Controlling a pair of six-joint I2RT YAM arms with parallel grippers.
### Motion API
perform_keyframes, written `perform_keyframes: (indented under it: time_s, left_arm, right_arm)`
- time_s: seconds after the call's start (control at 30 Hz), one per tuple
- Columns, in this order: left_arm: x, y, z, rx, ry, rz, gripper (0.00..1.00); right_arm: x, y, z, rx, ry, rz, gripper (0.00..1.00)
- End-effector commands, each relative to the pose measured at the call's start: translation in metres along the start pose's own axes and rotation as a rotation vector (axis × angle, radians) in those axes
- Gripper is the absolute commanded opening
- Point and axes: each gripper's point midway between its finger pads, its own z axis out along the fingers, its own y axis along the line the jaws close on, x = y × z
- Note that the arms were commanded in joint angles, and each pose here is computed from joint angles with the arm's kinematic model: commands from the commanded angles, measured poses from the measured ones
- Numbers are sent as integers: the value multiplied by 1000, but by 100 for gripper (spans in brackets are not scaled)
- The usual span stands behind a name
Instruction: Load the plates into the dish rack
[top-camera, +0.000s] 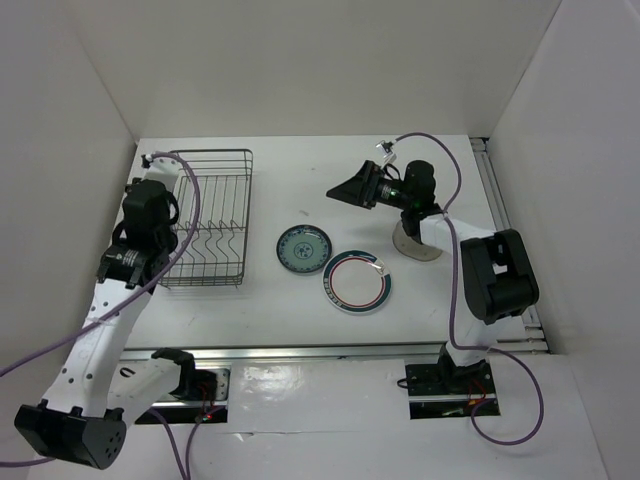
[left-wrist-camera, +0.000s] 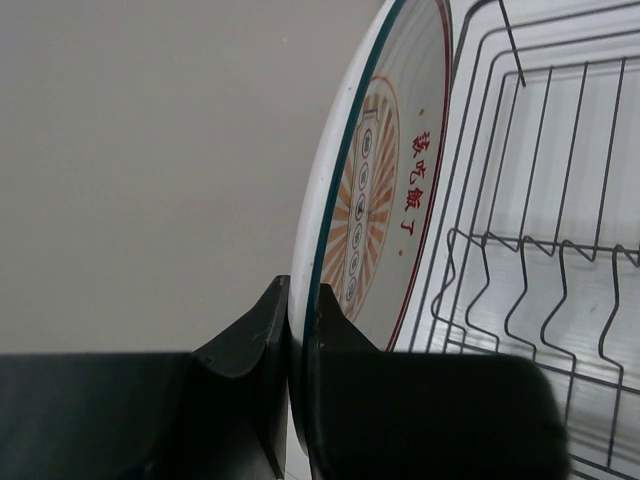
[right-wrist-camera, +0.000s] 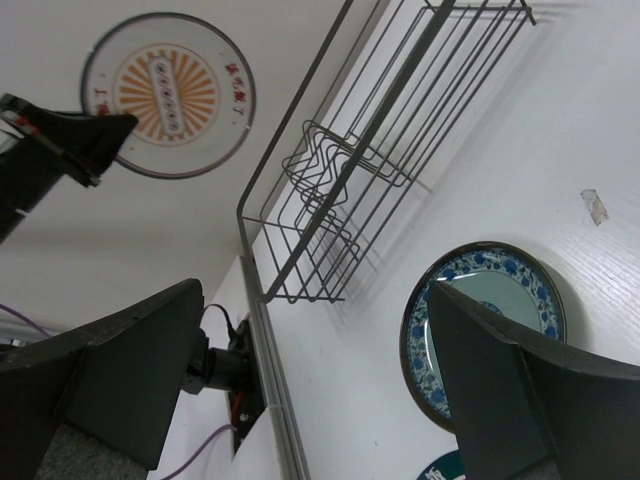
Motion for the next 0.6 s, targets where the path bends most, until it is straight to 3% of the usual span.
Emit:
perform_keyframes:
  time_s: [0.0, 0.2, 0.57]
  left_arm:
    - [-3, -2, 4, -6, -43, -174, 0]
    - [40, -44, 19, 59, 59, -194, 0]
    - [37, -33, 18, 14, 25, -183, 0]
  right_arm:
    - [-8, 30, -4, -72, -20, -75, 100]
    - [-8, 35, -7, -77, -24, -92, 100]
    - [-8, 32, -4, -82, -16, -74, 100]
